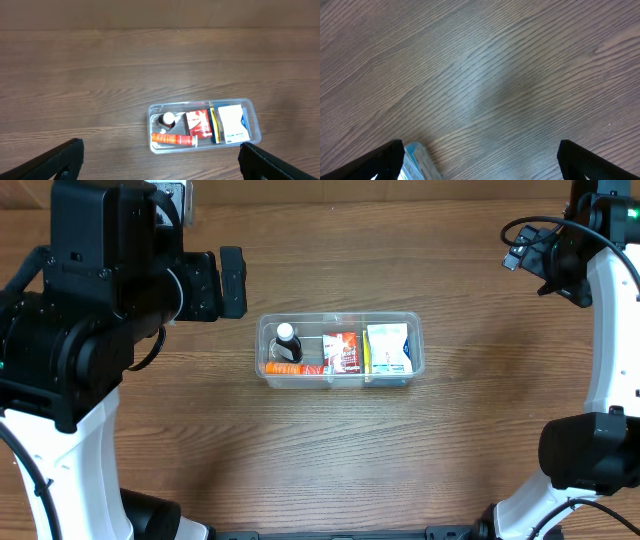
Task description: Pack container
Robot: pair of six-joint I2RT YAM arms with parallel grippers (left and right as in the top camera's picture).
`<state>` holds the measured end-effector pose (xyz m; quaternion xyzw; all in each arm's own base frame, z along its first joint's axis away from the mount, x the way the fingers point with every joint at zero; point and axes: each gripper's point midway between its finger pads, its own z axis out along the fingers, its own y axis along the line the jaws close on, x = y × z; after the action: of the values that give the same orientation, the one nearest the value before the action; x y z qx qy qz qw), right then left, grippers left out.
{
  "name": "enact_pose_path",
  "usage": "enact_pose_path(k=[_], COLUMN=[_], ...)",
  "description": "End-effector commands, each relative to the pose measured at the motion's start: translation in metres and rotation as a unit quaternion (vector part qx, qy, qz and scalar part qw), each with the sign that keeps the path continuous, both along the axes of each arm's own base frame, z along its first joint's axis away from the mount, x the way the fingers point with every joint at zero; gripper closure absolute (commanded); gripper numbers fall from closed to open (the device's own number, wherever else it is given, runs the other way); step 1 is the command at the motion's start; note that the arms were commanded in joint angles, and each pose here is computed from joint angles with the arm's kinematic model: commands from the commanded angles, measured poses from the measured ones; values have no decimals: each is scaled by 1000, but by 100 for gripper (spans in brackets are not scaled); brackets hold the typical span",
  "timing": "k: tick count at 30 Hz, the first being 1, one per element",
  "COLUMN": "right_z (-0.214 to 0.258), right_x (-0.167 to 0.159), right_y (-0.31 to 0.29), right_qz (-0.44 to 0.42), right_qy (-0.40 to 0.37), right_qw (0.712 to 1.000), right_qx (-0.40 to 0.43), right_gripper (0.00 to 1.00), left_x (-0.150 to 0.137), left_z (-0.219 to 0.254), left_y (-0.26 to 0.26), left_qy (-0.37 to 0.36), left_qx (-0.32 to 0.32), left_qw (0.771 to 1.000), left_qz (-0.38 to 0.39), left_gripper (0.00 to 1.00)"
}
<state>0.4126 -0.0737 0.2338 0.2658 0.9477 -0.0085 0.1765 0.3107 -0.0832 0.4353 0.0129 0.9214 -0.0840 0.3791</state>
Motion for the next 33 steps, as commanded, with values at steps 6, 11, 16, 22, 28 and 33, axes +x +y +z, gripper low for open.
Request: enact_pose_path(k=[6,11,16,22,28,33], right_z=[18,18,18,18,18,18], right_x=[0,0,0,0,0,0], right_y=[-1,-1,-1,-1,-1,-1], right_qz=[-1,-1,-1,-1,-1,-1], right_qy=[-24,-24,-24,-24,-24,-24], right_qw=[1000,1000,1000,1000,1000,1000], right_qx=[-7,-7,-7,-7,-7,-7], right_gripper=[0,1,0,0,0,0], left_x=[41,45,-4,-49,-67,-68], left_z=[-41,-77,-147,-203,-231,-262], left_y=[36,35,54,62,65,68], left_qy=[-26,-165,-240,-335,-383,-364], left_qx=[101,44,70,59,47,51], left_qw=[992,985,968,940,922,930], left_qz=[69,28,25,33,29,33], left_gripper=[0,0,0,0,0,0])
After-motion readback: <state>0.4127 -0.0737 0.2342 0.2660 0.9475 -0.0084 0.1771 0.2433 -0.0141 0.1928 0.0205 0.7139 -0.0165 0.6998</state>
